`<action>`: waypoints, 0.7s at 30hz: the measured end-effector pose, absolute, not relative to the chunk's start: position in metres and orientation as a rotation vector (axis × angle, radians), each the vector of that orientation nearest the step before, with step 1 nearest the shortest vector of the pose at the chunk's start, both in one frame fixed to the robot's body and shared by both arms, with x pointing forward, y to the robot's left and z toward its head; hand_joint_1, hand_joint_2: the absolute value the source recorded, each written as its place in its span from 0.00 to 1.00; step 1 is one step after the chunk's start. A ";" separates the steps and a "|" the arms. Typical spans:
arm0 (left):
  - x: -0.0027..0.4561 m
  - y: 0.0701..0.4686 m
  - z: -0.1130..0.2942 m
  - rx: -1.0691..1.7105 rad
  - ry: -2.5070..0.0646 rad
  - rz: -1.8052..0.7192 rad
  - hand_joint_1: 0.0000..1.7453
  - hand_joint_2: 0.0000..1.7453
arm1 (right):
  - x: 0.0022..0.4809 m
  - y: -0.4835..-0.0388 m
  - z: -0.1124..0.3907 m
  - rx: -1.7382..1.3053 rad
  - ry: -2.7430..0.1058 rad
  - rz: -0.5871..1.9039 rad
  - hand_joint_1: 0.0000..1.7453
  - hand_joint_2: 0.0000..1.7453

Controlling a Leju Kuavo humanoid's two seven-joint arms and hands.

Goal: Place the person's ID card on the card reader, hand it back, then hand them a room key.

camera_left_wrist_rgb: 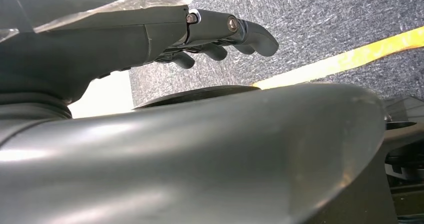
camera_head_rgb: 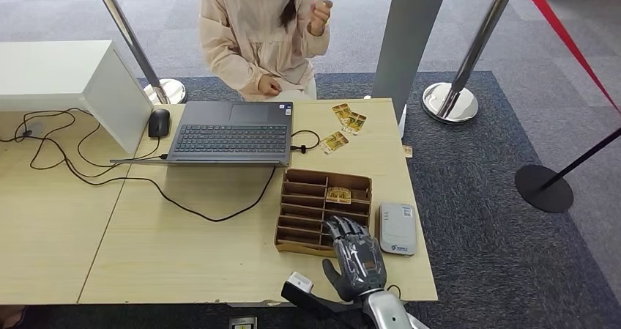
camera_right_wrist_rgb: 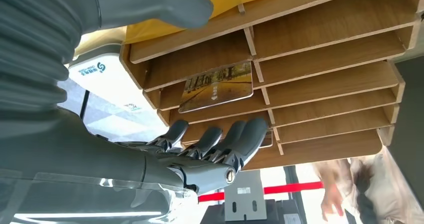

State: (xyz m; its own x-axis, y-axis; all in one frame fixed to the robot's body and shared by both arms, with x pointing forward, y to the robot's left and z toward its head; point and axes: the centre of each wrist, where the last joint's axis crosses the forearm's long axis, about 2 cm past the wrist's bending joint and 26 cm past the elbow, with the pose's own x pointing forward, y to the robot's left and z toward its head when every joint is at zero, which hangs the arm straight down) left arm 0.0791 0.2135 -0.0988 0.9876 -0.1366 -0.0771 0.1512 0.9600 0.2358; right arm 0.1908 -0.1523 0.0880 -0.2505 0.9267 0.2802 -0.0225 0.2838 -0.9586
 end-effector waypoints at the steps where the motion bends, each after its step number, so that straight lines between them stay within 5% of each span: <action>1: 0.079 0.214 -0.099 0.244 0.060 -0.146 0.00 0.00 | 0.191 -0.152 0.088 -0.873 -1.526 1.161 0.42 1.00; 10: 0.079 0.214 -0.099 0.242 0.060 -0.148 0.00 0.00 | 0.194 -0.153 0.092 -0.887 -1.545 1.165 0.54 1.00; 21: 0.080 0.214 -0.099 0.238 0.044 -0.152 0.00 0.00 | 0.196 -0.153 0.095 -0.900 -1.573 1.167 0.39 1.00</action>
State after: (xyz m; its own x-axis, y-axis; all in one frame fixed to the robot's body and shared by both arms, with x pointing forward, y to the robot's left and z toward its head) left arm 0.0799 0.2137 -0.0987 0.9875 -0.1448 -0.0618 0.1553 0.9603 0.2317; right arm 0.1961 -0.1530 0.0947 -0.2817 0.9243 0.2576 0.0216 0.2745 -0.9613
